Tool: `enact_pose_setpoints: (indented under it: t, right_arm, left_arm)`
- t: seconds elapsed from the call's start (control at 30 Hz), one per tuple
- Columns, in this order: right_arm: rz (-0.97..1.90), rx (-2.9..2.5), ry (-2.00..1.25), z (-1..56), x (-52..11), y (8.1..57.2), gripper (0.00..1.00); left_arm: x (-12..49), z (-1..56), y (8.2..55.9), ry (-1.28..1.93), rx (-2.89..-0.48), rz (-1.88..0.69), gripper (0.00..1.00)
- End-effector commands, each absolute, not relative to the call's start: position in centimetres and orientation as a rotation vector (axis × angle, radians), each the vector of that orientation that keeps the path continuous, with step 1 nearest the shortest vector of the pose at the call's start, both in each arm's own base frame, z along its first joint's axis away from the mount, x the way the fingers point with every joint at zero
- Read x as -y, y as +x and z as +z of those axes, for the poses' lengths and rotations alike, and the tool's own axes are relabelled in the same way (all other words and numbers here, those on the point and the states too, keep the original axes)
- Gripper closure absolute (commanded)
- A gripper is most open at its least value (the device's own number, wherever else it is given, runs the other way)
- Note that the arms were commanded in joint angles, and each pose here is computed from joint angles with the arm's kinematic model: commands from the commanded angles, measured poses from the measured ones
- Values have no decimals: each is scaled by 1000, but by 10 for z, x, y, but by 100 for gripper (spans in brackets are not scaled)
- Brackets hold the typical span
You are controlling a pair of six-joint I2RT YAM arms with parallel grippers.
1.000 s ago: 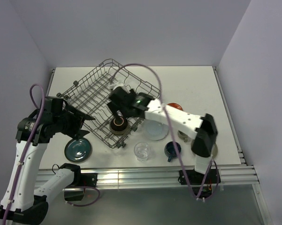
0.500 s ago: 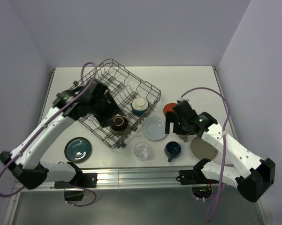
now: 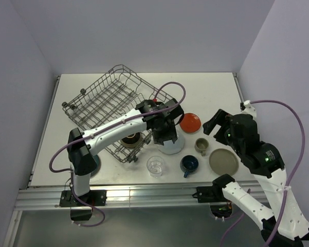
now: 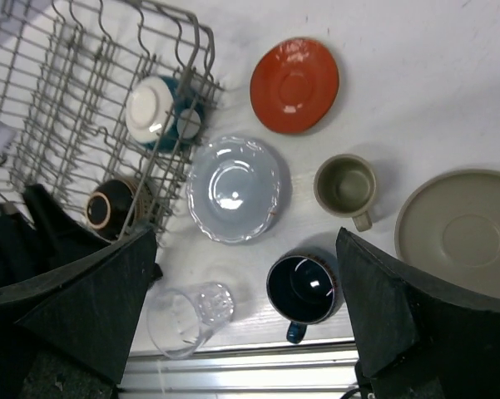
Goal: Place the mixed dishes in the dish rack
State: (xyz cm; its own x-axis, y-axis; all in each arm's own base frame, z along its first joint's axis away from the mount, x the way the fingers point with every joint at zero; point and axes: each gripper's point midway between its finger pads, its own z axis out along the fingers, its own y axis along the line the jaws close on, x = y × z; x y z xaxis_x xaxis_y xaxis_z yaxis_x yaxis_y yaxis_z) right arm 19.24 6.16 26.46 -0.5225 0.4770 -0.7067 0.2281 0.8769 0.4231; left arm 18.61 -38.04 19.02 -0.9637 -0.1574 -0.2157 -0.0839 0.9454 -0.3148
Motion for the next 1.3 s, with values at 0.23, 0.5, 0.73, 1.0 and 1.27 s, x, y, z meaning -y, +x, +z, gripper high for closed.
enact_pose_setpoints:
  t: [0.23,0.5,0.73,1.0,1.27]
  right_arm:
    - [365,-1900,598,339,-29,169,4]
    - [411,-1808,587,372,-23,159,3]
    - [421,-1775,580,383,-19,153,3]
    - [418,-1762,582,386,-15,148,2]
    - [407,-1750,586,389,-11,143,2]
  left_arm:
    - [432,168,186,180,-2770,-496,55]
    - [443,126,170,345,-2772,-510,50]
    - [449,96,160,431,-2786,-499,46]
    - [455,72,155,487,-2812,-482,47]
    - [448,47,150,506,-2852,-421,61]
